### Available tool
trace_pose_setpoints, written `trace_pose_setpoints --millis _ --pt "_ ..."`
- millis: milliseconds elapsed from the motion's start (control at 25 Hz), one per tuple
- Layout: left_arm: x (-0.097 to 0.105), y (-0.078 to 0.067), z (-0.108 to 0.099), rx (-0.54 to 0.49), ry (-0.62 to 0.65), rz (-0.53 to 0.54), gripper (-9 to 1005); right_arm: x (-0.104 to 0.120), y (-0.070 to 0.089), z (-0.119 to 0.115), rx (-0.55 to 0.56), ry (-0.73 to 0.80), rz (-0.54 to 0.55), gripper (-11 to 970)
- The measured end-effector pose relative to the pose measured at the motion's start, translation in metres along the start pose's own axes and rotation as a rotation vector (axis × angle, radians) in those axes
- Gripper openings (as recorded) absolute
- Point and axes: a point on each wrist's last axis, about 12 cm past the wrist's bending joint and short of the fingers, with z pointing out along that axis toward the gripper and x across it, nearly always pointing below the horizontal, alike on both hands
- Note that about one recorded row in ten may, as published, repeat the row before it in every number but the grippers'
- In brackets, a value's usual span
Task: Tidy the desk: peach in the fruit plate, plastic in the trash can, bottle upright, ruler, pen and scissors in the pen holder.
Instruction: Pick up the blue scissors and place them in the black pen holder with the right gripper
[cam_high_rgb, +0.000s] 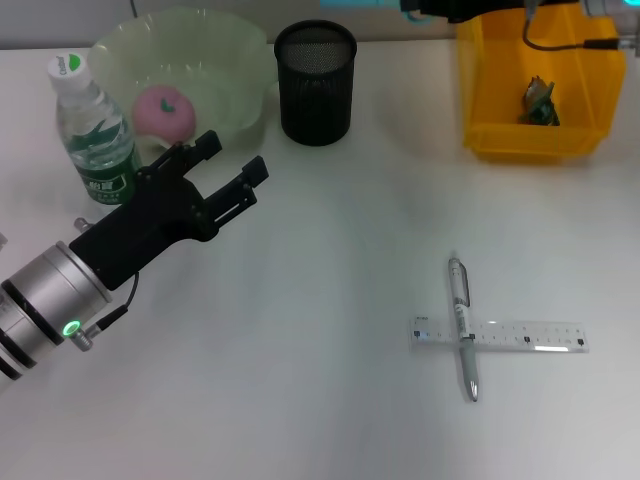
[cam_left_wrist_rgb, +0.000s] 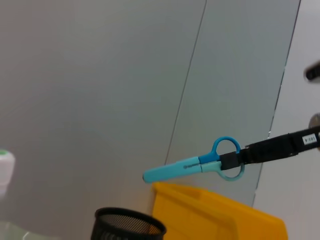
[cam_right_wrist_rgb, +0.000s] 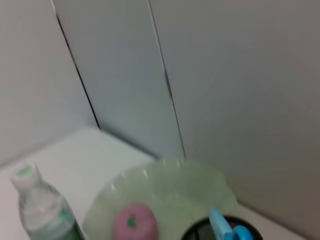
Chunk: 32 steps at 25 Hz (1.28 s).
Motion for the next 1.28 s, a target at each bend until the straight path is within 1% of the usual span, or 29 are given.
trace_pose_setpoints --millis 40,120,160,200,240,560,720,760,880,960,1000,1160,1280 --pt "0.0 0.0 0.0 0.0 0.0 0.0 766 0.0 0.0 0.0 0.0 0.0 0.0 78" --pt "0.001 0.001 0.0 -0.008 0.009 0.0 766 -0.01 0.004 0.006 0.008 0.057 -0.021 78" --pt "0.003 0.002 0.0 -0.016 0.021 0.002 766 -0.017 0.008 0.012 0.015 0.11 -0.04 78" --pt "0.003 0.002 0.0 -0.016 0.021 0.002 766 -0.017 0.008 0.012 0.015 0.11 -0.04 78" --pt "0.004 0.002 0.001 -0.022 0.03 0.004 766 -0.022 0.012 0.018 0.028 0.159 -0.056 78" --pt "0.006 0.003 0.002 -0.039 0.045 0.017 765 -0.039 0.023 0.032 0.072 0.268 -0.104 78" --pt "0.006 0.003 0.002 -0.045 0.046 0.016 764 -0.042 0.027 0.037 0.078 0.288 -0.125 78" --pt "0.007 0.003 0.002 -0.045 0.045 0.014 764 -0.044 0.03 0.042 0.08 0.296 -0.14 79" --pt "0.007 0.002 0.002 -0.046 0.043 0.011 764 -0.045 0.032 0.048 0.085 0.306 -0.153 79" --pt "0.008 0.002 0.002 -0.047 0.042 0.008 764 -0.044 0.035 0.058 0.103 0.322 -0.172 79" --pt "0.008 0.001 0.002 -0.047 0.042 0.006 763 -0.044 0.035 0.058 0.103 0.322 -0.172 79" --pt "0.009 -0.001 0.003 -0.047 0.038 -0.006 763 -0.04 0.04 0.071 0.128 0.345 -0.202 78" --pt "0.01 -0.002 0.003 -0.048 0.037 -0.01 763 -0.04 0.043 0.076 0.144 0.333 -0.216 78"
